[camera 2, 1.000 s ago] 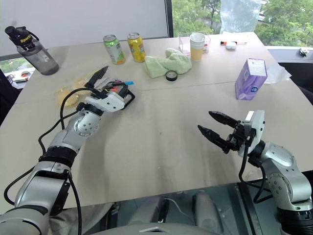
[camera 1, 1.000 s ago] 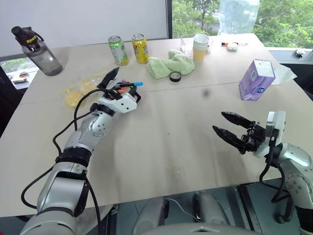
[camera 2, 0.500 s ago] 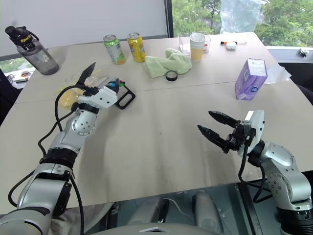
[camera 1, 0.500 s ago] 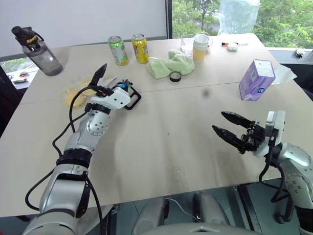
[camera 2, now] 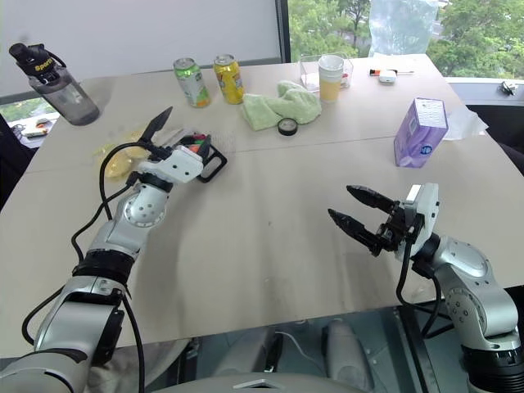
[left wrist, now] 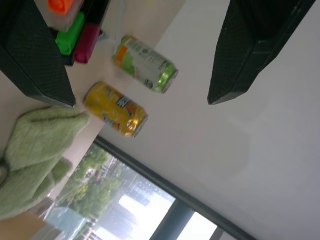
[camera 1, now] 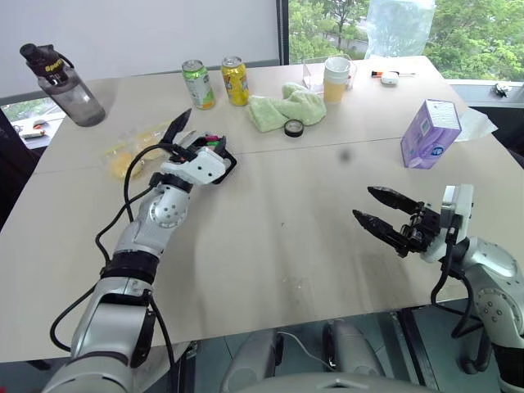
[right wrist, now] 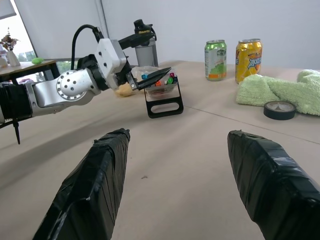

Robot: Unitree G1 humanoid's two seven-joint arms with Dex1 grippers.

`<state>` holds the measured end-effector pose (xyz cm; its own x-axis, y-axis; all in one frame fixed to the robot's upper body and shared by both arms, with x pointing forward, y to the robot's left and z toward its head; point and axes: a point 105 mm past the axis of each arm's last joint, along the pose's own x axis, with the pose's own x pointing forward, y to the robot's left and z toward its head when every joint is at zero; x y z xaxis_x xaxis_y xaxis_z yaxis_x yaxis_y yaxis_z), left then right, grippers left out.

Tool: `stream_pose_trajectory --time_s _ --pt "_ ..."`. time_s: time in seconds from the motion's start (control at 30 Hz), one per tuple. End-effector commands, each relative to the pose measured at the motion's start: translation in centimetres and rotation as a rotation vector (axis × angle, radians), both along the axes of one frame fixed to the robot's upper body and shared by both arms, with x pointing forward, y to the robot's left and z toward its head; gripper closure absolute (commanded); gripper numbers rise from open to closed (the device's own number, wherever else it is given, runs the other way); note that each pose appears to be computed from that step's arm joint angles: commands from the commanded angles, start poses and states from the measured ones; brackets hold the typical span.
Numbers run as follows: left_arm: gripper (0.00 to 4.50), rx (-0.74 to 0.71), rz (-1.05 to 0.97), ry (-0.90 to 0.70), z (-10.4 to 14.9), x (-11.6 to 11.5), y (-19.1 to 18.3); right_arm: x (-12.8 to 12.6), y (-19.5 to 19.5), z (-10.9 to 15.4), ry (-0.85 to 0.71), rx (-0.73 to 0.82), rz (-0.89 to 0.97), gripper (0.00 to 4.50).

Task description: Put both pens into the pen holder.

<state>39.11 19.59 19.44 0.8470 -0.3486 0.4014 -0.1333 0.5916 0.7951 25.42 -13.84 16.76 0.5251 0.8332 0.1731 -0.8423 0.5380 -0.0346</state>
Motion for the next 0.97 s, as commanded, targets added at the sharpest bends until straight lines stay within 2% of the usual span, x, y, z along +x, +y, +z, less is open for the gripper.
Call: stream_pose_trajectory --time_s 0.03,0.1,0.17,0.3,0.37,0.47,0.57,0.7,0.97 --pt "0.04 -0.053 -0.116 0.002 1.5 -0.9 -2.1 -0.4 0.4 1.1 -0.058 0.002 0.017 1.14" --pt "0.04 -0.086 -0.185 0.067 0.9 -1.3 -3.2 -0.3 0.4 1.1 -0.058 0.002 0.018 1.14" --pt "0.04 -0.179 -0.225 0.16 0.2 -1.6 -3.6 -0.3 0.4 1.0 -0.058 0.001 0.019 1.14" --pt "0.04 -0.365 -0.295 0.474 -3.5 -3.2 -3.7 -0.2 0.2 0.9 -0.054 -0.005 0.018 1.14" --pt "0.04 -0.382 -0.341 0.583 -4.8 -4.6 -4.1 -0.1 0.1 0.4 -0.046 -0.021 0.014 1.14" --pt "0.04 -0.411 -0.389 0.749 -7.0 -7.3 -4.2 -0.2 -0.3 -1.7 -0.013 -0.105 0.004 1.14" --pt "0.04 -0.436 -0.398 0.84 -8.2 -9.0 -3.8 -0.2 -0.9 -3.3 0.014 -0.149 -0.007 1.14" --pt "0.04 -0.4 -0.379 0.914 -10.1 -10.8 -3.1 -0.3 -1.9 -5.6 0.04 -0.229 -0.029 1.14" --pt "0.04 -0.43 -0.392 0.937 -9.8 -12.8 -2.9 0.0 -3.6 -8.5 0.081 -0.265 -0.084 1.14"
